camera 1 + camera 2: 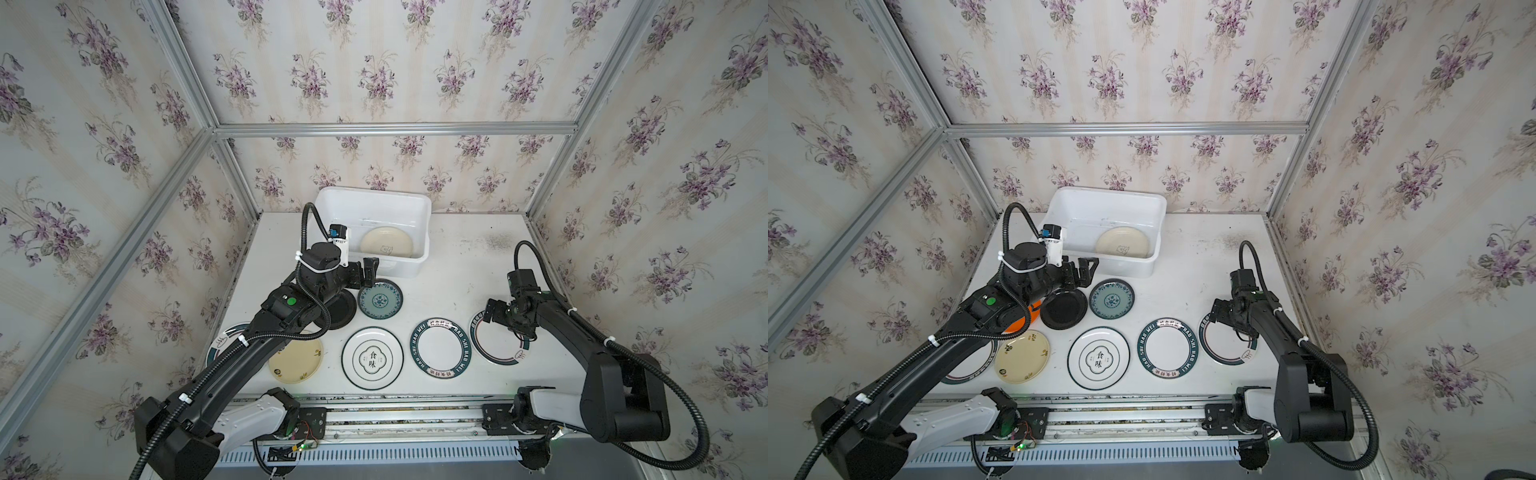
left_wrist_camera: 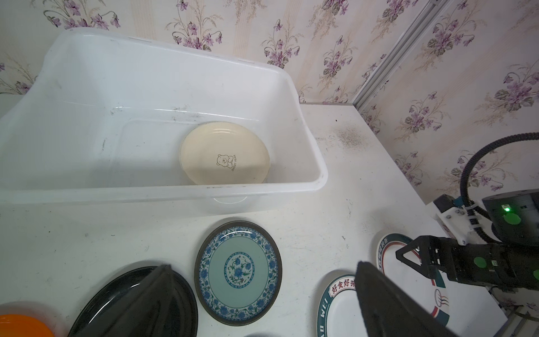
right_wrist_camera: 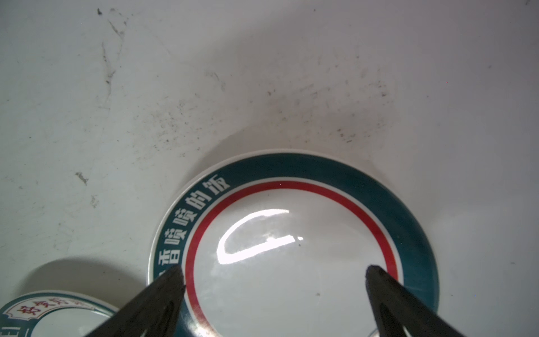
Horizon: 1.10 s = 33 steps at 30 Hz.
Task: Place the plates into the plastic bin on the countertop
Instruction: Rotate the plate at the middle-right of the table.
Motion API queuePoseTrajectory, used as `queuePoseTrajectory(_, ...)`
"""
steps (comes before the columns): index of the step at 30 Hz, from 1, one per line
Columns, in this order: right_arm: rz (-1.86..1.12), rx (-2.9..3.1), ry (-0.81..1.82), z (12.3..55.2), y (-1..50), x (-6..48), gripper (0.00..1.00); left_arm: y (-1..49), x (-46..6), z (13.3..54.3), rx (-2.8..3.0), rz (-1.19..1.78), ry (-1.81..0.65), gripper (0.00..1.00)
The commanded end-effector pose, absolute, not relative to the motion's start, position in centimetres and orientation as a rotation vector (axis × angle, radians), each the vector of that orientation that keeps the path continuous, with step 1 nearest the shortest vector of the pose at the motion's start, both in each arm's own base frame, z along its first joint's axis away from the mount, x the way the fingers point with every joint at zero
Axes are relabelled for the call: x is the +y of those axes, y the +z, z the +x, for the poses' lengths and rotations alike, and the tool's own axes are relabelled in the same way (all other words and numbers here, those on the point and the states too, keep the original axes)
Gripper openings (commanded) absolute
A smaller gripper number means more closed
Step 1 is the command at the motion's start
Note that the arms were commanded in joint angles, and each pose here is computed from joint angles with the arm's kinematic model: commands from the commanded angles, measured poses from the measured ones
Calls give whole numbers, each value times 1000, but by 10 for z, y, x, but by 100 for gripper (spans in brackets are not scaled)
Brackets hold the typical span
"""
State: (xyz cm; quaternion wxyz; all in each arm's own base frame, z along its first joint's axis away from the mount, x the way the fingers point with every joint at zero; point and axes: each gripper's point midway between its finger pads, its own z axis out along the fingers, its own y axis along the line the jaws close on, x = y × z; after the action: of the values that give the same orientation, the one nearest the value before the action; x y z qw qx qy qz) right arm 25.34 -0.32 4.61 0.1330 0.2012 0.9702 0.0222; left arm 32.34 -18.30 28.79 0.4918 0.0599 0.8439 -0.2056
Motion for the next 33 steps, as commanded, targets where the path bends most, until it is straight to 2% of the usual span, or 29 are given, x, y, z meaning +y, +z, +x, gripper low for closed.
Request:
queuePoseTrajectory(1, 598, 2783, 104, 266, 49, 1, 99, 296, -181, 326, 2012, 124, -503, 99)
queuePoseTrajectory(21, 673, 2728, 190, 304, 40, 8, 99, 297, -169, 321, 2006, 103, -453, 99)
queuePoseTrajectory(29, 718, 2708, 372, 327, 33, 28, 99, 297, -164, 320, 2005, 98, -427, 99)
queuePoseTrajectory(33, 731, 2701, 370, 332, 31, 27, 100, 297, -164, 320, 2008, 101, -425, 99)
